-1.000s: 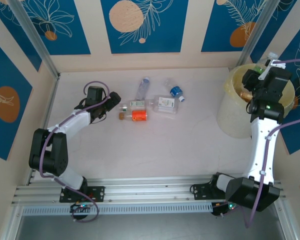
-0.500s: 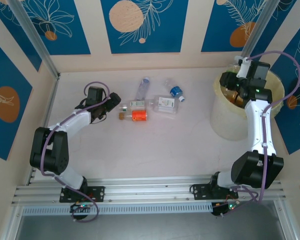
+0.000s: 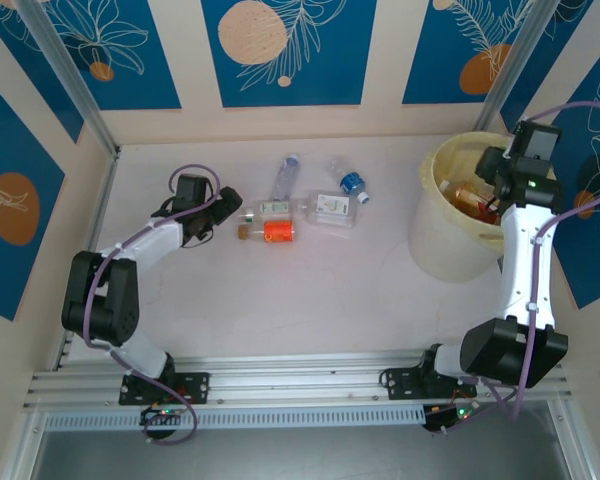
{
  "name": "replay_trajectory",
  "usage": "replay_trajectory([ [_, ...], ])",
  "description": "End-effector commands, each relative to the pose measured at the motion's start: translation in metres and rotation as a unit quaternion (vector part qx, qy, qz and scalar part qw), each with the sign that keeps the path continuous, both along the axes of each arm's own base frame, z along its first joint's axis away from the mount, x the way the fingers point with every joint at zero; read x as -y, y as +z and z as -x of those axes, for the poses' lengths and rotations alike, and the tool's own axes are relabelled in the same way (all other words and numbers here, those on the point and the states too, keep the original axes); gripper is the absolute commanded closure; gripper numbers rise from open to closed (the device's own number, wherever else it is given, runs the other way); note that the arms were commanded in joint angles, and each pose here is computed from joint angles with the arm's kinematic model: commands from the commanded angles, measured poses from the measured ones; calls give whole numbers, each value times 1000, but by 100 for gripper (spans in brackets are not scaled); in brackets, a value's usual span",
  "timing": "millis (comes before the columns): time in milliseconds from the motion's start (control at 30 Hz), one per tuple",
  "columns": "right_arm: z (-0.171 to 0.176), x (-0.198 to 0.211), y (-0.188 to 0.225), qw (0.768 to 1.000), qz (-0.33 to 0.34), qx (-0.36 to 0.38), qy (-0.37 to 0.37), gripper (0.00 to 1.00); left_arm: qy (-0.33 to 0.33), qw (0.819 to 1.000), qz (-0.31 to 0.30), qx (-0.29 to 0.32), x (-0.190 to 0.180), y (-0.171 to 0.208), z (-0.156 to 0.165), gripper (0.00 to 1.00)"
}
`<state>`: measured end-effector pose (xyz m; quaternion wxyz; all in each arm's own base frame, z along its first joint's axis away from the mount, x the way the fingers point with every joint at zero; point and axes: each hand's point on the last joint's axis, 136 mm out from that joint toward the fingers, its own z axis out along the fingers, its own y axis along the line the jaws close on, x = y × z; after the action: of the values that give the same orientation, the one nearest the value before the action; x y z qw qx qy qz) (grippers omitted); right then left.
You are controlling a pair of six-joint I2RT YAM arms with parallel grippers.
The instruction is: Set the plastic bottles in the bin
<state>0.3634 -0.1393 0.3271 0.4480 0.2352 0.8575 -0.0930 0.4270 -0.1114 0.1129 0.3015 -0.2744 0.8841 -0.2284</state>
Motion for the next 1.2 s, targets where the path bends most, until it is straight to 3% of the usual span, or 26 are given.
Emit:
replay_trajectory([
  [0, 32, 34, -10, 993, 56, -61, -87, 79, 6, 1000, 9, 2, -4, 8, -9, 0],
  [167, 36, 51, -10, 985, 91, -71, -129, 58, 4, 1000, 15, -1, -3, 7, -10, 0],
  [467, 33, 49, -5, 980, 111, -71, -149, 38, 4, 1000, 15, -5, -3, 9, -9, 0],
  [567, 34, 49, 0, 978, 120, -65, -155, 18, 6, 1000, 13, -3, -5, 12, -9, 0],
  [833, 30, 34, 19, 981, 132, -35, -136, 14, 9, 1000, 11, -2, -6, 15, -8, 0],
  [933, 23, 12, 30, 987, 129, -15, -98, 11, 7, 1000, 13, -1, -5, 17, -9, 0],
  [967, 17, -3, 33, 990, 125, -4, -69, 0, 8, 1000, 14, -1, -5, 17, -10, 0],
  [1067, -1, -59, 43, 993, 105, 33, 45, 1, 8, 1000, 17, -3, -4, 18, -8, 0],
  [1167, -13, -124, 49, 982, 54, 72, 169, 1, 7, 1000, 14, -7, -6, 20, -2, 0],
])
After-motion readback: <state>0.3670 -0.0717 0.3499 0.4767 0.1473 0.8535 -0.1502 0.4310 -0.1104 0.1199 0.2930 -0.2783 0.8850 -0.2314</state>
